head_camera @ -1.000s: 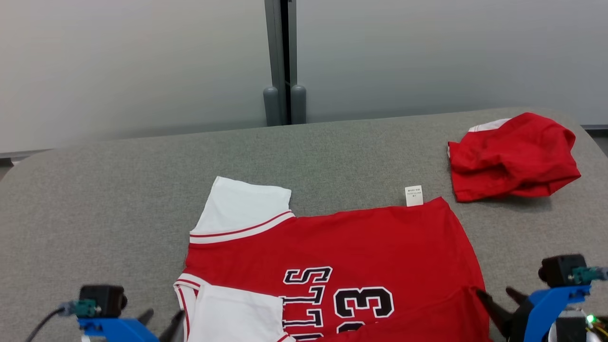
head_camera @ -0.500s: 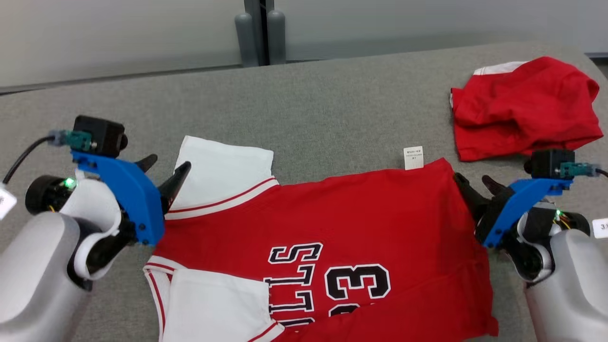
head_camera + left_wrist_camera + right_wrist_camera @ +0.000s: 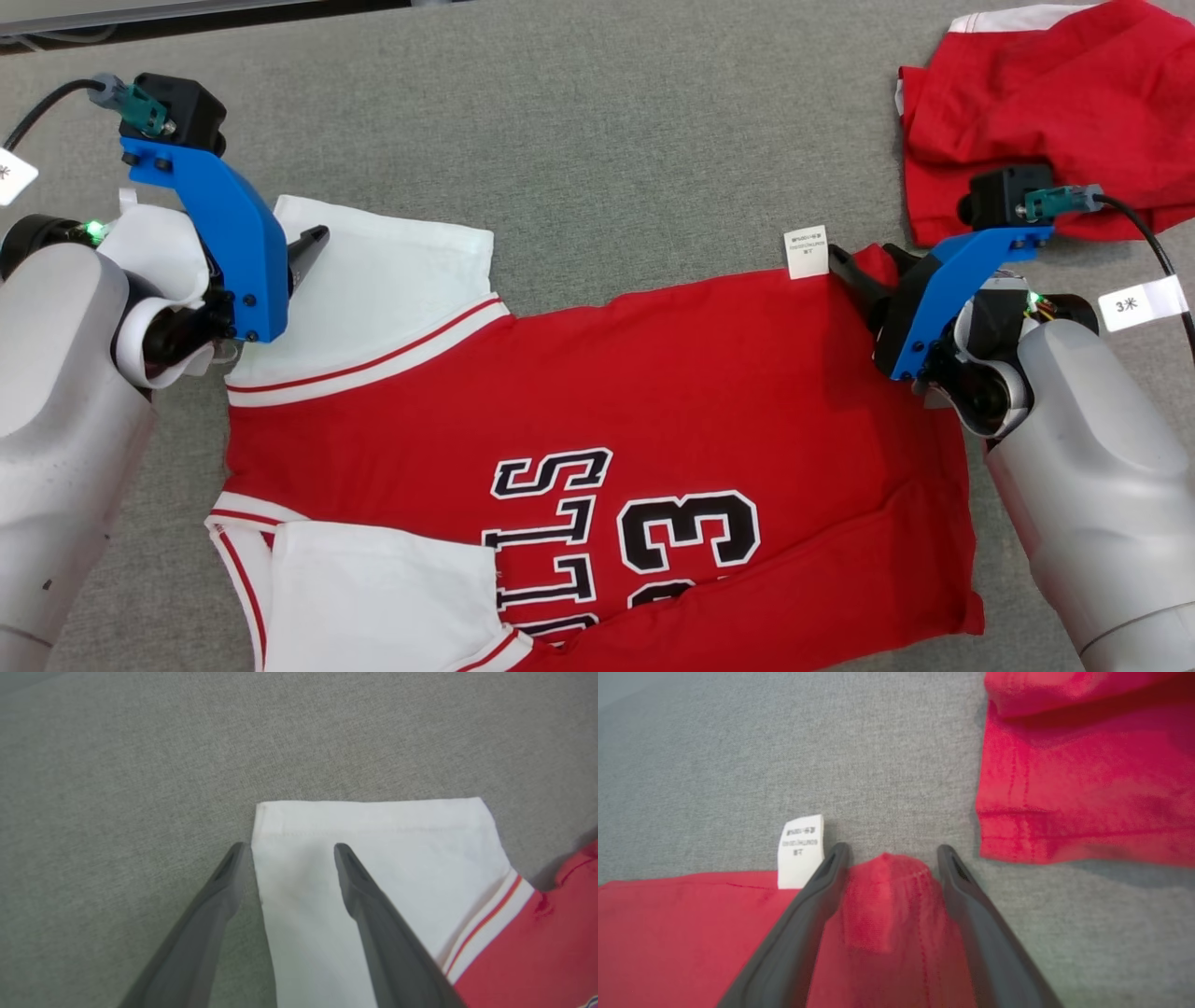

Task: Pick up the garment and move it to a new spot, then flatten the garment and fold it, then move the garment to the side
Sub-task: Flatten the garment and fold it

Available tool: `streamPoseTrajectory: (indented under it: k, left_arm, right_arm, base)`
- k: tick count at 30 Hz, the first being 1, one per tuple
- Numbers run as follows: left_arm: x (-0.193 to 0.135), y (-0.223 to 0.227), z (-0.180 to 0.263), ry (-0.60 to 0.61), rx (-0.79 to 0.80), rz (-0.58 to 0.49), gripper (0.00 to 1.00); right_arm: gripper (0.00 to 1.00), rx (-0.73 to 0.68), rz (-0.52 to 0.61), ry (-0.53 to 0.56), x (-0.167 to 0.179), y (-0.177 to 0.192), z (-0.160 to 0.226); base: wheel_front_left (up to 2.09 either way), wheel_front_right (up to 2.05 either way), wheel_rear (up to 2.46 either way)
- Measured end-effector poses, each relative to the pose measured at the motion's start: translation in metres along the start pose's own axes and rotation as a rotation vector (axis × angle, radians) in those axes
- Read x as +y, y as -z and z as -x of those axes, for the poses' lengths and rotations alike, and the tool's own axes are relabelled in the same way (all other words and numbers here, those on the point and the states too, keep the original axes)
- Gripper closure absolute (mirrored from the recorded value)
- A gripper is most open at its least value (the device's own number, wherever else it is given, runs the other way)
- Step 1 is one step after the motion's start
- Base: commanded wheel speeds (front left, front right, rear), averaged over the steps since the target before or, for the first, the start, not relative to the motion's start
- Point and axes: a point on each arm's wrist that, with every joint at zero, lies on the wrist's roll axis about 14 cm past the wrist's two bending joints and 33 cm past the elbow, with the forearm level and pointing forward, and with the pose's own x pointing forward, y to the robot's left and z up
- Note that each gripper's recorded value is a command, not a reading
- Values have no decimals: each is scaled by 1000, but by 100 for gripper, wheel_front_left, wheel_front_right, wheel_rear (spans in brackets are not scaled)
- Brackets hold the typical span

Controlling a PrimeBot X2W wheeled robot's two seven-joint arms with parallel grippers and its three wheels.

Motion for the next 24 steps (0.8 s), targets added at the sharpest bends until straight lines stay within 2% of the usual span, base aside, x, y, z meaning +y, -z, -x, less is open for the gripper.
streamPoseTrajectory:
  k: [6,7,9,11,12,15,16,18,19,20,21,24]
  left_arm:
    - [2,-3,-11,-3,16,-16,0]
    - [6,-2,-13,-11,22,-14,0]
    - [10,5,-17,-22,49,-9,0]
    - [12,7,-20,-27,59,-15,0]
    - [11,6,-21,-25,60,-15,0]
    - [10,5,-24,-17,63,-16,0]
    - [9,5,-25,-12,66,-15,0]
    - [7,8,-26,-3,87,-25,3]
    - [7,9,-26,-1,92,-32,53]
    - [8,7,-26,-4,83,-37,53]
    - [10,5,-27,-7,74,-39,100]
    - [15,-2,-25,-24,28,-41,100]
  right_arm:
    - [0,19,26,-23,4,6,1]
    - [11,23,31,-26,4,7,1]
    - [25,32,36,-29,3,9,1]
    - [28,38,37,-34,3,11,1]
    - [35,41,40,-36,3,12,0]
    - [41,46,43,-40,3,13,0]
    - [50,47,44,-41,2,14,0]
    - [62,53,51,-43,1,15,-1]
    - [80,53,50,-45,2,15,-1]
    - [98,54,50,-49,3,16,-2]
    - [100,55,50,-53,3,17,-2]
    - [100,33,47,-61,5,15,-2]
  base:
    - [0,0,0]
    - [0,0,0]
    - [0,0,0]
    - [0,0,0]
    - [0,0,0]
    - [0,0,0]
    - [0,0,0]
    - [0,0,0]
    - [0,0,0]
    - [0,0,0]
    - [0,0,0]
    - [0,0,0]
